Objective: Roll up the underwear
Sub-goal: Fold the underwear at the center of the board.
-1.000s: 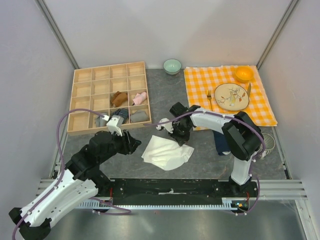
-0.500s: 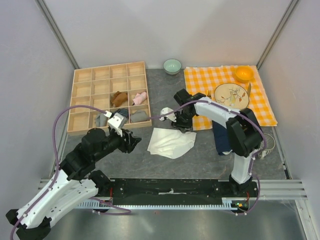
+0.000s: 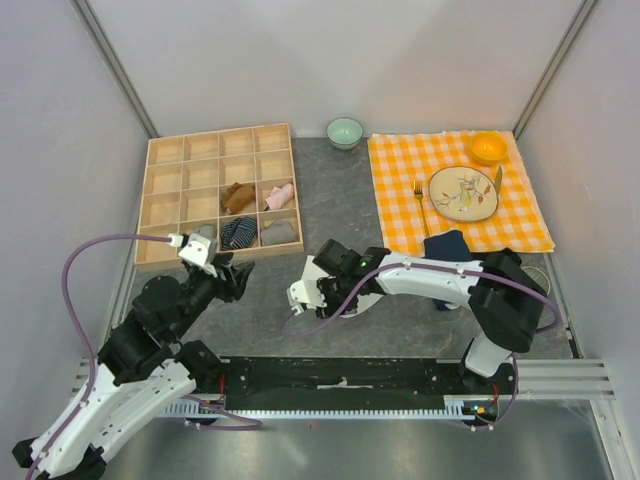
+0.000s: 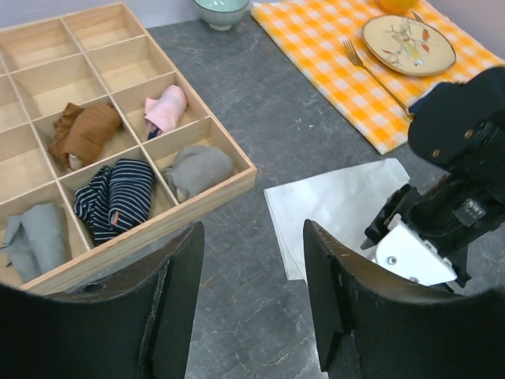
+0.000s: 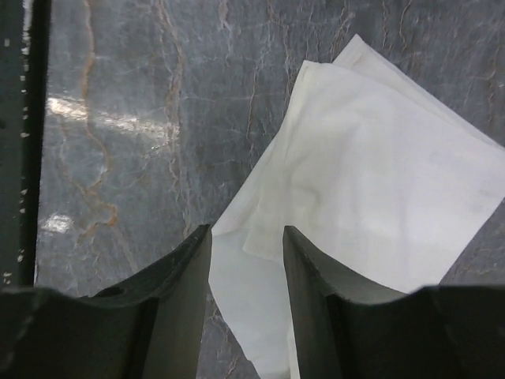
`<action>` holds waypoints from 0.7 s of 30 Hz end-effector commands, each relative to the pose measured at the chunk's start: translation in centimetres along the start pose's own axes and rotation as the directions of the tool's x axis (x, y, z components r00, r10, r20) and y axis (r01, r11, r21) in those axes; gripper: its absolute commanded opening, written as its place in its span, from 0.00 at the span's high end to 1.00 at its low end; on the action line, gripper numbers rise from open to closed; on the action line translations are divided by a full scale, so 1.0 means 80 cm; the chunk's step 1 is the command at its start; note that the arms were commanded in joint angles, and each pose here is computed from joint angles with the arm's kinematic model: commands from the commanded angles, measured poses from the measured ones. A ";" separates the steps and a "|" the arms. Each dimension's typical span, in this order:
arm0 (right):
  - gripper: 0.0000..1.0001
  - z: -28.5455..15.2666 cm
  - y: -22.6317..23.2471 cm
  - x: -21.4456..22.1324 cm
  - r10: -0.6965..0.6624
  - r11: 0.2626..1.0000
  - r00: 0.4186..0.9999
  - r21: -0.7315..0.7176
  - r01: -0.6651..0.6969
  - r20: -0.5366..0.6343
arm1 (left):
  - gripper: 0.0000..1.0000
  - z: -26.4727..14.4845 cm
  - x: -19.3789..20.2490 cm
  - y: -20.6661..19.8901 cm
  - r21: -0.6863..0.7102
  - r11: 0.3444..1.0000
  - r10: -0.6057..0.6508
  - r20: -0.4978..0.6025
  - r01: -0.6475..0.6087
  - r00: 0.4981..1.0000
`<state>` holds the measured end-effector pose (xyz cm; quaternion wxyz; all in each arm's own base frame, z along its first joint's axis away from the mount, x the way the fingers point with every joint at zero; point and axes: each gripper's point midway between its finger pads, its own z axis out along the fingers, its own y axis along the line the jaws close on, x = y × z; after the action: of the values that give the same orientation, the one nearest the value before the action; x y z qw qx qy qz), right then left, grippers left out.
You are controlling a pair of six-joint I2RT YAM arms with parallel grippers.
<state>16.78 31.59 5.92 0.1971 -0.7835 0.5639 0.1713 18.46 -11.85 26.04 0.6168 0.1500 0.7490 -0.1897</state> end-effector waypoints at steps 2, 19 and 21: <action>0.50 0.030 -0.010 0.002 0.072 0.995 0.996 0.065 -0.069 -0.048 | 0.40 -0.005 -0.009 0.023 -0.093 0.996 0.012 0.055 -0.007 0.998; 0.74 0.059 0.007 0.054 0.143 0.989 0.970 0.052 -0.135 -0.197 | 0.40 0.000 -0.006 0.015 -0.055 0.998 0.019 0.036 -0.017 0.999; 0.82 0.060 0.014 0.061 0.146 0.989 0.966 0.037 -0.142 -0.214 | 0.40 0.001 -0.006 0.010 -0.032 0.999 0.022 0.036 -0.021 0.999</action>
<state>17.11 31.69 1.63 0.1636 -0.7536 0.6245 0.1236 18.87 -10.58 25.91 0.6277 0.1262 0.7496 -0.1680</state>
